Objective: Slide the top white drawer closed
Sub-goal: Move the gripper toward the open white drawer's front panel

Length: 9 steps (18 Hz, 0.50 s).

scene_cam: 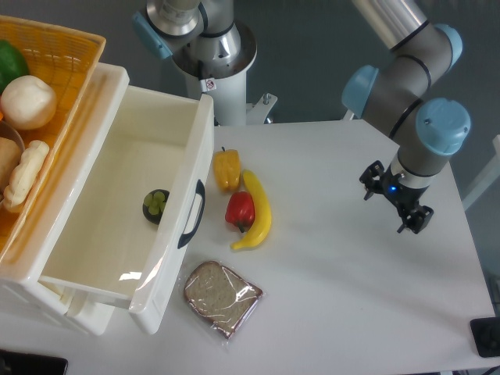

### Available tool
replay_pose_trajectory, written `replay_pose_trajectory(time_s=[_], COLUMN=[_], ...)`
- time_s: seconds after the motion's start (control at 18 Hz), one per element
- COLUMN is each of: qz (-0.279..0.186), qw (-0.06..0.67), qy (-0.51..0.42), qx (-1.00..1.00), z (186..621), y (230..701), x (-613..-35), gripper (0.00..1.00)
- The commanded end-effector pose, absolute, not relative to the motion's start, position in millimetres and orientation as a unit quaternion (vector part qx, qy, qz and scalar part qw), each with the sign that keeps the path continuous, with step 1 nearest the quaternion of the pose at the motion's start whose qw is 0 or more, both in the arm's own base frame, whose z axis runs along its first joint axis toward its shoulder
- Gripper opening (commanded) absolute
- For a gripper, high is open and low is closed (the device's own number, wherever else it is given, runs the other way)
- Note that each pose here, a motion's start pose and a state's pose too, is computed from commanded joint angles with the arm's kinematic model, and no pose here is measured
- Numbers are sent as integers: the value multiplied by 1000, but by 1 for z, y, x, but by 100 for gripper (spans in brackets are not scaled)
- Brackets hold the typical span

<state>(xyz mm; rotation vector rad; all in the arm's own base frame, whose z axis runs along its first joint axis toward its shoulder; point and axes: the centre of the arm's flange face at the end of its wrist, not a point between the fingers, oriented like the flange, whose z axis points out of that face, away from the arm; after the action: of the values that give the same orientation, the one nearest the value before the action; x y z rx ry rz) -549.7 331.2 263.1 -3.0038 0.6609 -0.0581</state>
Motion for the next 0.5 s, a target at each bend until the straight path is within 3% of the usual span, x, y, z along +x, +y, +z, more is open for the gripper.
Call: replay_pose_trajectory(time_s=[0.28, 0.5], qz=[-27, -28], qw=[32, 73], qy=[200, 142], qx=[-979, -987], z=[266, 281], y=[333, 363], x=[-531, -510], gripper=[100, 100])
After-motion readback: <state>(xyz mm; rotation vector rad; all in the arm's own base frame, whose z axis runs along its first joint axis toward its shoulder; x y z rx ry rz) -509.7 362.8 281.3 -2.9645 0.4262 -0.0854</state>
